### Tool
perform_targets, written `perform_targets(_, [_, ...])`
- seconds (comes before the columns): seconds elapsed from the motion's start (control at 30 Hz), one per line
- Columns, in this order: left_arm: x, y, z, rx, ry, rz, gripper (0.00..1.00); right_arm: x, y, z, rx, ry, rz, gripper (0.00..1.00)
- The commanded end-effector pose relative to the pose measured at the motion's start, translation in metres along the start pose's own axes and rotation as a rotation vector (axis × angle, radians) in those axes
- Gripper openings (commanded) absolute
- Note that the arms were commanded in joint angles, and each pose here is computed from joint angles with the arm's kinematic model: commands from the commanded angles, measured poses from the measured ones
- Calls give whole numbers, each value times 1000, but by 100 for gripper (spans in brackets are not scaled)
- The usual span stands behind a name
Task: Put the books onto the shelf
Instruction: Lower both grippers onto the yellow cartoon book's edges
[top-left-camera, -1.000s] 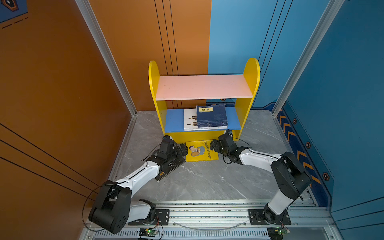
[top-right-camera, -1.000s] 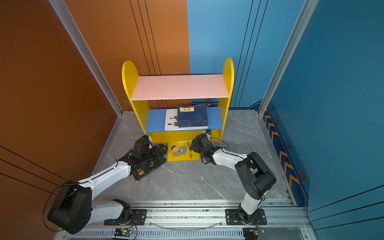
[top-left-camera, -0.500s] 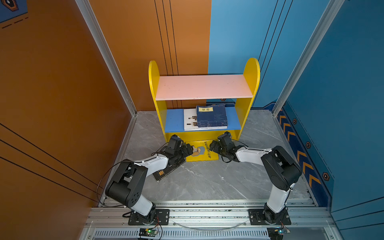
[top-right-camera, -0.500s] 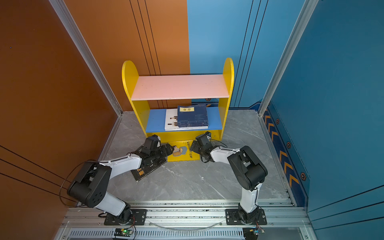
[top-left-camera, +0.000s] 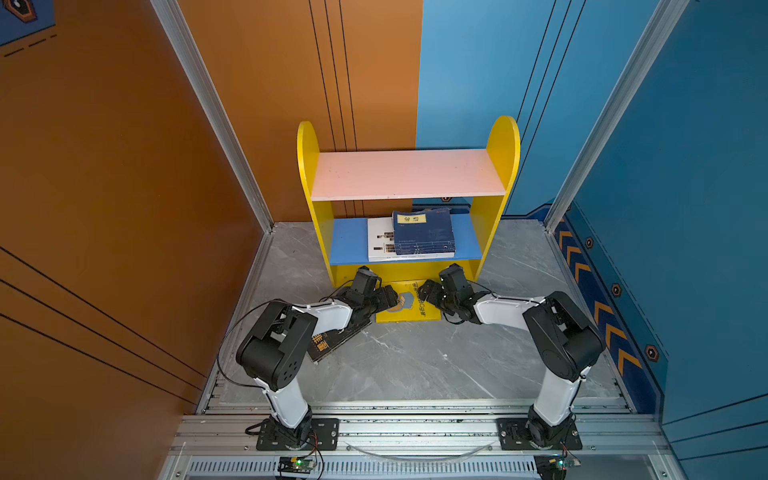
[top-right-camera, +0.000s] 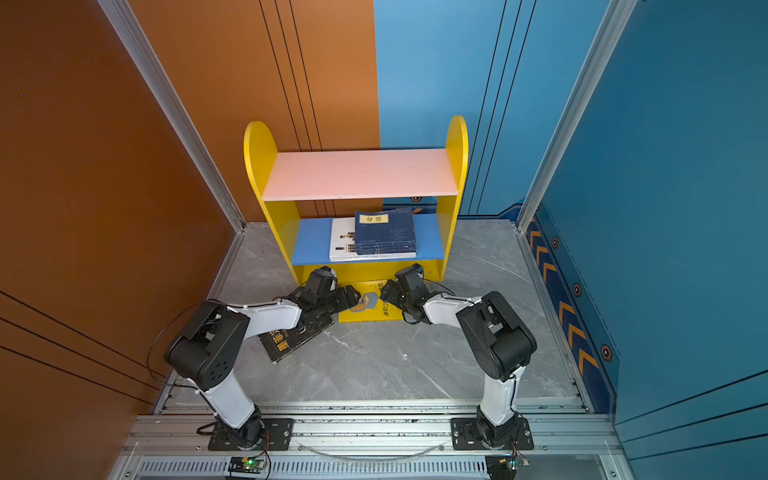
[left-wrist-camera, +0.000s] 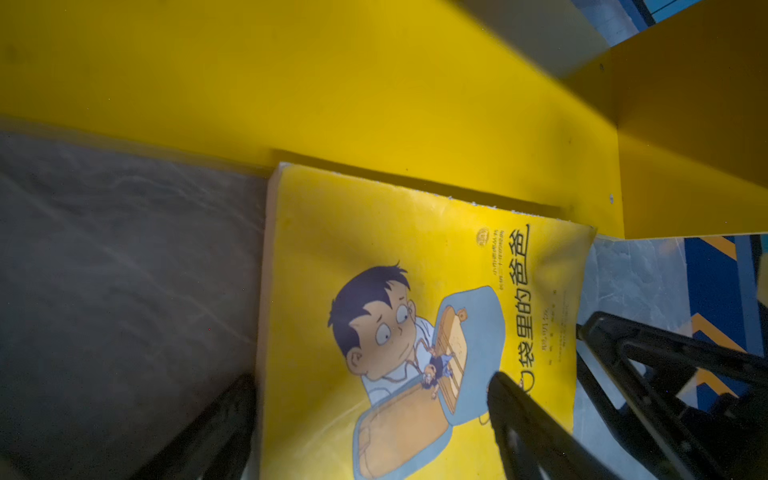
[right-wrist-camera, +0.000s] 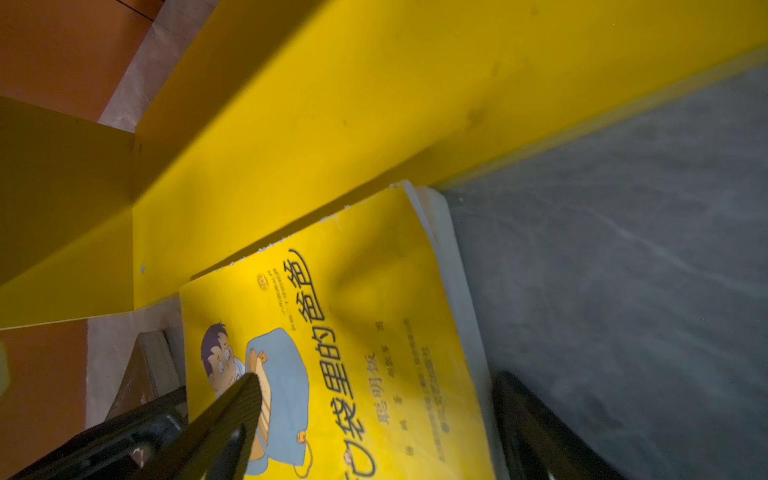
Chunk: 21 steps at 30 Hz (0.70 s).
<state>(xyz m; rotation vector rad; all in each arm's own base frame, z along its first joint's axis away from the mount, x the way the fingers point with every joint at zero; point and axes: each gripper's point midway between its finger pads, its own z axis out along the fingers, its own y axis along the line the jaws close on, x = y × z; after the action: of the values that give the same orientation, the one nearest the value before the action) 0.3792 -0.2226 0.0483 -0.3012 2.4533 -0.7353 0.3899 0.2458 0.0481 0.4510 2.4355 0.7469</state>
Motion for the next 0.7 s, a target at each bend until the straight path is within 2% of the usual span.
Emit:
perform_targets(0.0, [26,-40,6,123,95,26,87,3,16,-22,-113,29,71,87])
perform_targets(0.2, [29,-67,8,215,109,45,88,24,13,-60,-98,54,39,86])
perform_targets(0.5, [17,-72,5,218,64,61,87,81,-26,-101,18,56,29,88])
perform_targets(0.67, [11,-61,-10,167,17,53,88,61,-39,-130,119,-76,-45,91])
